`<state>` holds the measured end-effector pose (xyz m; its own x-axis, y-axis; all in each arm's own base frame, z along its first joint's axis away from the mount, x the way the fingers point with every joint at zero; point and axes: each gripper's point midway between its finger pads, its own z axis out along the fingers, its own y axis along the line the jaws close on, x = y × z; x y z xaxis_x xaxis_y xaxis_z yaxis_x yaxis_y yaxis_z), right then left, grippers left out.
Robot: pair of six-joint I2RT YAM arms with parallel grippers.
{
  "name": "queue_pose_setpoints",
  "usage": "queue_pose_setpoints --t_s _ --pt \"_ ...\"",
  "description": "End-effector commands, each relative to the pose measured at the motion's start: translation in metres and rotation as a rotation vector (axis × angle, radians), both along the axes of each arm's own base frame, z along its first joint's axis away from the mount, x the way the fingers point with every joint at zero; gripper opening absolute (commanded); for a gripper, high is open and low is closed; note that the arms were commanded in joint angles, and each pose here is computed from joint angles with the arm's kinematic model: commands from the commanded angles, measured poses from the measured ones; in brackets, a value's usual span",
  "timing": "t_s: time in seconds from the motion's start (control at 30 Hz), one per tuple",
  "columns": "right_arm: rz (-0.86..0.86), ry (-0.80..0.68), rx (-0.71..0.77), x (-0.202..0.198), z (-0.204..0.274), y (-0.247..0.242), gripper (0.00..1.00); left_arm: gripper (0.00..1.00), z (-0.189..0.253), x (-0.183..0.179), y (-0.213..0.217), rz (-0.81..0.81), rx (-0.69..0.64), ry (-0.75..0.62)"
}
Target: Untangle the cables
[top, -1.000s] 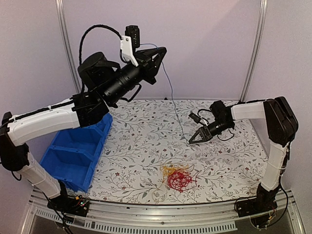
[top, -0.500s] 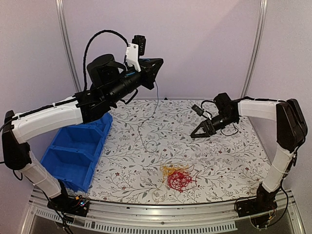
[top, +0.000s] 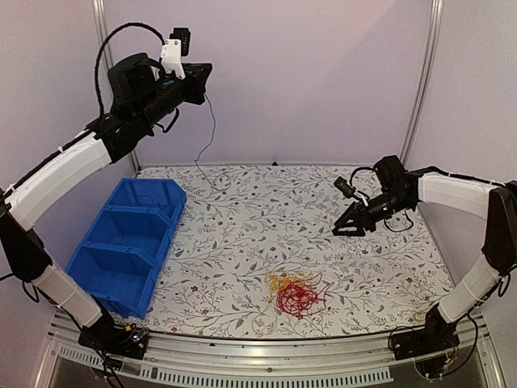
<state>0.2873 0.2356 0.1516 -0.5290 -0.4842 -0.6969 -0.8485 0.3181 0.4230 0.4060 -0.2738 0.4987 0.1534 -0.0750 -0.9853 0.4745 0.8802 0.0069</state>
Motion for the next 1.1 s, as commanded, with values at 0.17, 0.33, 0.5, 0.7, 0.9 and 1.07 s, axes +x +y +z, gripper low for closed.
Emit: queue_pose_setpoints --t_s 0.17,0.33,0.5,0.7,0.9,1.07 --pt "-0.095 -0.185 -0.129 -0.005 -0.019 -0.032 0.57 0.0 0.033 0.032 0.099 0.204 0.058 -0.012" --pt "-0.141 -0.26 -0.206 0.003 -0.025 -0.046 0.57 0.0 0.035 0.043 0.135 0.259 0.052 0.006" --pt "-0.133 -0.256 -0.218 0.003 -0.032 -0.047 0.57 0.0 0.013 0.054 0.173 0.319 0.058 0.059" --pt "-0.121 -0.241 -0.219 0.003 -0.038 -0.046 0.57 0.0 -0.037 0.067 0.217 0.381 0.062 0.16" --pt "-0.113 -0.231 -0.219 0.001 -0.041 -0.045 0.57 0.0 -0.095 0.071 0.239 0.388 0.059 0.277" --pt "-0.109 -0.226 -0.219 0.001 -0.043 -0.045 0.57 0.0 -0.152 0.071 0.251 0.414 0.074 0.411"
